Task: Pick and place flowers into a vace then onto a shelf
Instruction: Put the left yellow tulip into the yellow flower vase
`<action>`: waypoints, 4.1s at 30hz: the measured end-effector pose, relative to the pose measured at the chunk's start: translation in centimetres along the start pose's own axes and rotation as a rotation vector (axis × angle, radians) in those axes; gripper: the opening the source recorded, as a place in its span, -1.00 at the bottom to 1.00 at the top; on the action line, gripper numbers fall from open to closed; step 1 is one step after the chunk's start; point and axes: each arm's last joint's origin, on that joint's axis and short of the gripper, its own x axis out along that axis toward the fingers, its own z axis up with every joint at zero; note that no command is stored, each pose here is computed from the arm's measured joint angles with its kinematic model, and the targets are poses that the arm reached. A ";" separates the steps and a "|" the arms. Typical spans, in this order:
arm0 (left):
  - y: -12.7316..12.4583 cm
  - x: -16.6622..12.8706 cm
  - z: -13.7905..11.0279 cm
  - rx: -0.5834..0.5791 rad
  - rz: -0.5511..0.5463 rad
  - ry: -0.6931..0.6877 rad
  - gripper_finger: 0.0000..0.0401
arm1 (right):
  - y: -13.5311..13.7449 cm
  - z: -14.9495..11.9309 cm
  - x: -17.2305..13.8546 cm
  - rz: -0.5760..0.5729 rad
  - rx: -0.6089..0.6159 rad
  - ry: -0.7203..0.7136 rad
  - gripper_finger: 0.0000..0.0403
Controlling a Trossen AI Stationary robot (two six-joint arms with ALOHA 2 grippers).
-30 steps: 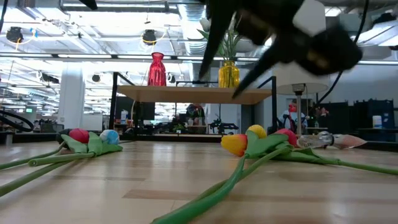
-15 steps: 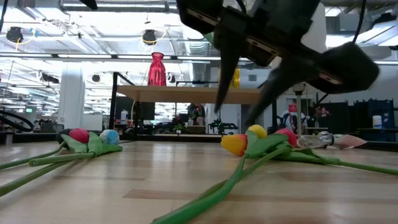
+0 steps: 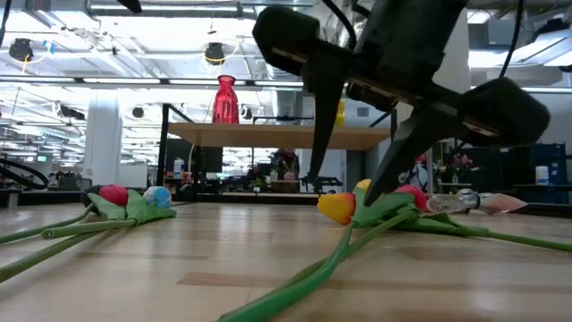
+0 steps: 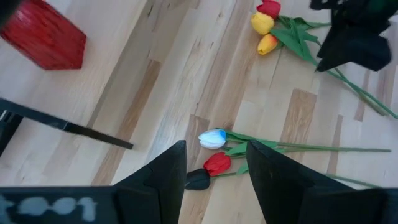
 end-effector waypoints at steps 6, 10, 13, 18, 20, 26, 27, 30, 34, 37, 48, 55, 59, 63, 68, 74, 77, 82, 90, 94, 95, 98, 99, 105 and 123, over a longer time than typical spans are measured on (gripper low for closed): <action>0.0 0.0 0.0 0.012 -0.003 -0.004 -0.21 | -0.1 0.5 0.8 -0.038 0.001 0.004 -0.12; 0.0 0.0 0.0 0.012 -0.003 -0.004 -0.21 | -0.1 0.0 1.9 -0.043 0.004 0.042 -0.14; 0.0 0.0 0.0 0.013 -0.002 -0.002 -0.21 | -0.1 -0.2 2.0 -0.040 0.007 0.046 -0.15; 0.0 0.0 0.0 0.014 -0.007 0.003 -0.21 | -0.5 -0.4 1.9 -0.062 0.016 0.042 -0.17; 0.0 0.0 0.0 0.014 -0.007 0.003 -0.21 | -0.7 -0.5 1.9 -0.077 0.014 0.035 -0.19; 0.0 0.0 0.0 0.013 -0.007 0.003 -0.21 | -0.6 0.0 2.0 -0.084 0.022 0.024 -0.30; 0.0 0.0 0.0 0.013 -0.007 0.003 -0.21 | -0.6 0.1 2.0 -0.085 0.024 0.019 -0.33; 0.0 0.0 0.0 0.013 -0.007 0.003 -0.21 | -0.7 0.4 2.0 -0.091 0.018 -0.009 -0.44; 0.0 0.0 0.0 0.014 -0.007 0.003 -0.21 | -0.7 0.8 2.1 -0.114 0.018 -0.026 -0.61; 0.0 0.0 0.0 0.016 -0.007 0.003 -0.21 | -0.9 1.0 2.1 -0.134 0.014 -0.037 -0.72; 0.0 0.0 0.0 0.018 -0.007 0.003 -0.21 | -0.9 1.2 2.1 -0.110 -0.014 -0.115 -0.95; 0.0 0.0 0.0 0.019 -0.007 0.003 -0.21 | -0.4 0.8 0.7 -0.073 -0.062 -0.145 -0.98; 0.0 0.0 0.0 0.020 -0.007 0.003 -0.21 | 1.1 0.2 -0.8 -0.024 -0.198 -0.114 -0.99; 0.0 0.0 0.0 0.031 -0.007 0.003 -0.21 | 3.3 -0.5 -2.9 0.050 -0.425 -0.054 -0.99; 0.0 0.0 0.0 0.041 -0.007 0.003 -0.21 | 6.0 -0.6 -5.7 0.162 -0.826 0.097 -0.99; 0.1 -0.1 -0.2 0.110 0.001 0.016 -0.21 | 9.1 0.2 -9.3 0.377 -1.150 0.234 -1.00; 0.5 -0.2 -0.6 0.141 0.034 0.057 -0.21 | 10.5 0.8 -11.2 0.489 -1.234 0.275 -1.00; 1.4 -0.3 -1.3 0.122 0.163 0.104 -0.21 | 12.2 1.9 -14.3 0.670 -1.312 0.340 -1.00; 2.1 -0.5 -2.0 0.081 0.262 0.141 -0.21 | 14.0 3.0 -19.4 0.858 -1.436 0.136 -1.00; 2.1 -0.5 -2.0 0.080 0.258 0.145 -0.21 | 14.3 4.1 -21.8 0.882 -1.479 -0.083 -1.00; 2.1 -0.5 -2.0 0.079 0.256 0.146 -0.21 | 14.1 4.5 -22.5 0.864 -1.480 -0.142 -1.00; 2.1 -0.5 -2.0 0.075 0.254 0.147 -0.21 | 13.8 5.9 -24.8 0.803 -1.462 -0.373 -1.00; 2.1 -0.5 -2.0 0.072 0.255 0.147 -0.21 | 13.7 6.4 -25.5 0.775 -1.455 -0.458 -1.00; 2.1 -0.5 -2.0 0.062 0.255 0.145 -0.21 | 14.0 8.3 -28.5 0.492 -1.329 -1.000 -1.00; 2.0 -0.5 -1.8 0.058 0.253 0.123 -0.21 | 14.4 14.3 -30.1 -0.182 -0.783 -1.396 -1.00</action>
